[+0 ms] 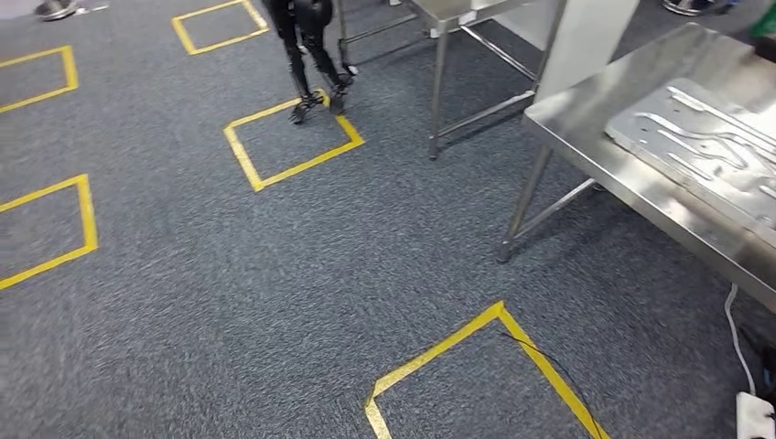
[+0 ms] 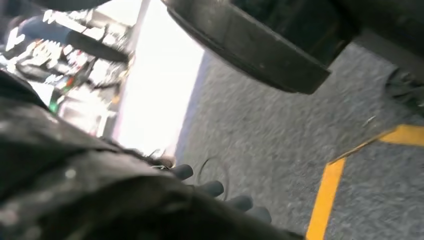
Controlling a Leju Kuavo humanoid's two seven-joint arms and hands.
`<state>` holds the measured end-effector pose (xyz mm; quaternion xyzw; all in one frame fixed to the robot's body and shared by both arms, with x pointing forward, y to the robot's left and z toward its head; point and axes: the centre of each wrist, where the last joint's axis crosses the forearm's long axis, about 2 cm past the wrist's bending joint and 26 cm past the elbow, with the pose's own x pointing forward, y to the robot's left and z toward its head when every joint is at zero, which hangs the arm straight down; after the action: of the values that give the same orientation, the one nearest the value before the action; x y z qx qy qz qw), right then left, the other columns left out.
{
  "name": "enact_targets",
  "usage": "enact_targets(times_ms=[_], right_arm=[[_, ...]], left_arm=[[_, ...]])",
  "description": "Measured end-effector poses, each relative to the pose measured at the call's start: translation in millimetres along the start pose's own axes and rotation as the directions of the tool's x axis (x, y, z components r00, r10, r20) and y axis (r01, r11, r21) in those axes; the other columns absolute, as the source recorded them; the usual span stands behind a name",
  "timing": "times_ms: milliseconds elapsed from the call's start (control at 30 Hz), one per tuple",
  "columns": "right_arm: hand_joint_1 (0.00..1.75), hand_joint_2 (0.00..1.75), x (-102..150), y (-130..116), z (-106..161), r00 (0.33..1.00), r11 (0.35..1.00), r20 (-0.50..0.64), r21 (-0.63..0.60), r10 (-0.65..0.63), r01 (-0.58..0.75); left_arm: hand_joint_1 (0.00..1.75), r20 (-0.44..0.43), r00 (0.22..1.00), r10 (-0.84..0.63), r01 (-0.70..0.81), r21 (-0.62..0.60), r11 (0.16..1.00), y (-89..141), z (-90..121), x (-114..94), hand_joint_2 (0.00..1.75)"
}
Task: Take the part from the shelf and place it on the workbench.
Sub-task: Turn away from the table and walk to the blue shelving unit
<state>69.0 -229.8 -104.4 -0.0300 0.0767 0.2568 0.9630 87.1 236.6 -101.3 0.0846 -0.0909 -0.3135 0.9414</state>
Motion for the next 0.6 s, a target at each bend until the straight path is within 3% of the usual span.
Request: enact_targets(times_ms=[233, 433, 600], right_arm=[[0.0, 0.0, -0.1, -1.7, -0.1, 0.999, 1.0, 0.018, 0.006, 0.028, -0.028], [0.0, 0.0, 0.7, -5.3, 0.1, 0.981, 0.992, 0.147, -0.051, 0.123, -0.117], [0.0, 0.0, -2.6, -4.3, -1.2, 0.964, 0.979, 0.173, -0.07, 0.201, -0.191]], left_arm=[[0.0, -0.033, 0.999, 0.003, -0.003, -0.012, 1.0, -4.8, 0.5, -3.5, 0.0], [0.0, -0.002, 1.0, -0.02, 0.02, -0.04, 0.999, -4.1, 0.3, -2.4, 0.0], [0.0, 0.033, 0.998, -0.058, 0.059, -0.035, 0.998, -5.3, 0.6, -1.9, 0.0]])
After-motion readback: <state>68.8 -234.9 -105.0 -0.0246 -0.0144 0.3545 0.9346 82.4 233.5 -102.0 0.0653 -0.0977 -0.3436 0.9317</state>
